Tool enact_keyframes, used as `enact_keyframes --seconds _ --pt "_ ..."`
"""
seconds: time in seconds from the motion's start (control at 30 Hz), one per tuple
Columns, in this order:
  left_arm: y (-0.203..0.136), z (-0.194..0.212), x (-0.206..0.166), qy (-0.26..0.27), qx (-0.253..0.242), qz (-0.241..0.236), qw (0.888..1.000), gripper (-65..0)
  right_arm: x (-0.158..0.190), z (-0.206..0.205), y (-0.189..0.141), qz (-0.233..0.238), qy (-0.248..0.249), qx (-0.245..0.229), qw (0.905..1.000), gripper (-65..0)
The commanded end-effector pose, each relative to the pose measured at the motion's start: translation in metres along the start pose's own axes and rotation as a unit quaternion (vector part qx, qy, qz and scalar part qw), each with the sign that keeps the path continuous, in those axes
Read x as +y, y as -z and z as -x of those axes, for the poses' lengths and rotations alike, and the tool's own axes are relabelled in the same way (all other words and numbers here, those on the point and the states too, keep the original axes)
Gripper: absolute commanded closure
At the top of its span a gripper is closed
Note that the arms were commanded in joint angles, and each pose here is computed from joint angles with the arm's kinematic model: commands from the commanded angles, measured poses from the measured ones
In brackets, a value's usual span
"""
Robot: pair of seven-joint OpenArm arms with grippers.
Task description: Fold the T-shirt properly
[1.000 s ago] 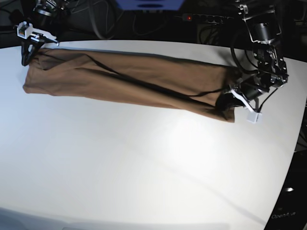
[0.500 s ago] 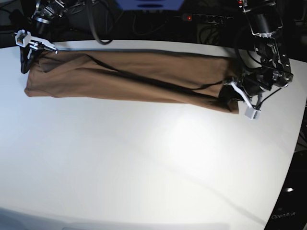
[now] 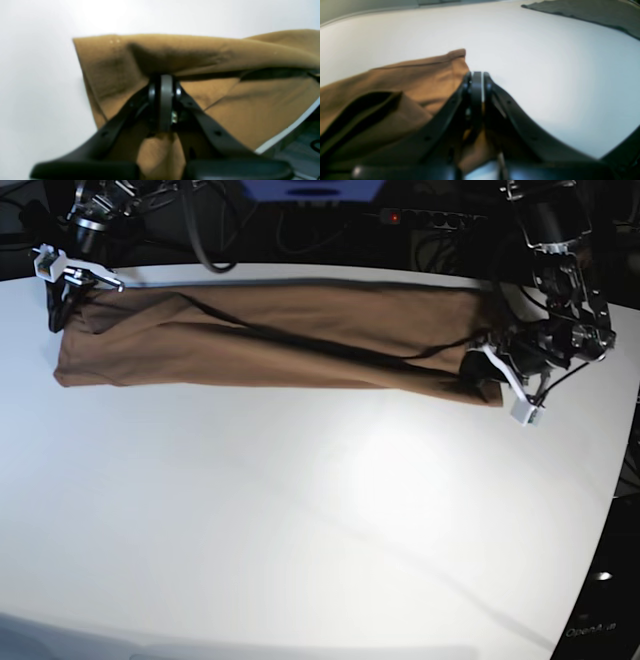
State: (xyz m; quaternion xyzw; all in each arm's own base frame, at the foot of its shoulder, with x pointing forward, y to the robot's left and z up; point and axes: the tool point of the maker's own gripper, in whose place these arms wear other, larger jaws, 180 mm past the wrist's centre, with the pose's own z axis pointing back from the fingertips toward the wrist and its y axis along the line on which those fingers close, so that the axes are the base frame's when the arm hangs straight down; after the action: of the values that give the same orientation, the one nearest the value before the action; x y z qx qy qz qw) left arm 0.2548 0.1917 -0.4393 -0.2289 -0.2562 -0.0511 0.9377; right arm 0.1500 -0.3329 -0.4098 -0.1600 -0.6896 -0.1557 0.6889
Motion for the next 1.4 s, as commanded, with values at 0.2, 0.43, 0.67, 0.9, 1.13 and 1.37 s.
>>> enact_keyframes --seconds 0.2,0.43,0.67,0.9,1.13,1.37 --pt "-0.004 -0.027 -0.002 0.007 -0.025 0.008 1.000 -2.6 -0.002 -0.009 0.006 -0.012 -0.016 -0.014 0.9997 -0.9" --pt "-0.009 -0.067 -0.022 -0.004 -0.091 0.061 0.994 -2.6 -0.002 -0.010 0.006 -0.012 -0.017 -0.015 0.9997 -0.9" --pt "-0.022 -0.089 -0.043 -0.012 -0.143 0.111 0.983 -2.6 -0.003 -0.009 0.004 -0.013 -0.020 -0.012 0.9997 -0.9" --pt "-0.055 -0.108 -0.074 0.071 -0.149 0.126 0.978 -2.6 -0.011 -0.028 0.009 -0.013 -0.047 -0.032 0.9983 -0.9" --pt "-0.054 -0.078 -0.072 0.062 -0.122 0.119 0.983 -2.6 -0.020 -0.036 0.010 0.000 -0.048 -0.047 0.9977 -0.9" --pt "-0.064 -0.036 -0.042 0.039 -0.078 0.077 0.993 -2.6 -0.033 -0.068 0.008 0.024 -0.061 -0.099 0.9929 -0.9"
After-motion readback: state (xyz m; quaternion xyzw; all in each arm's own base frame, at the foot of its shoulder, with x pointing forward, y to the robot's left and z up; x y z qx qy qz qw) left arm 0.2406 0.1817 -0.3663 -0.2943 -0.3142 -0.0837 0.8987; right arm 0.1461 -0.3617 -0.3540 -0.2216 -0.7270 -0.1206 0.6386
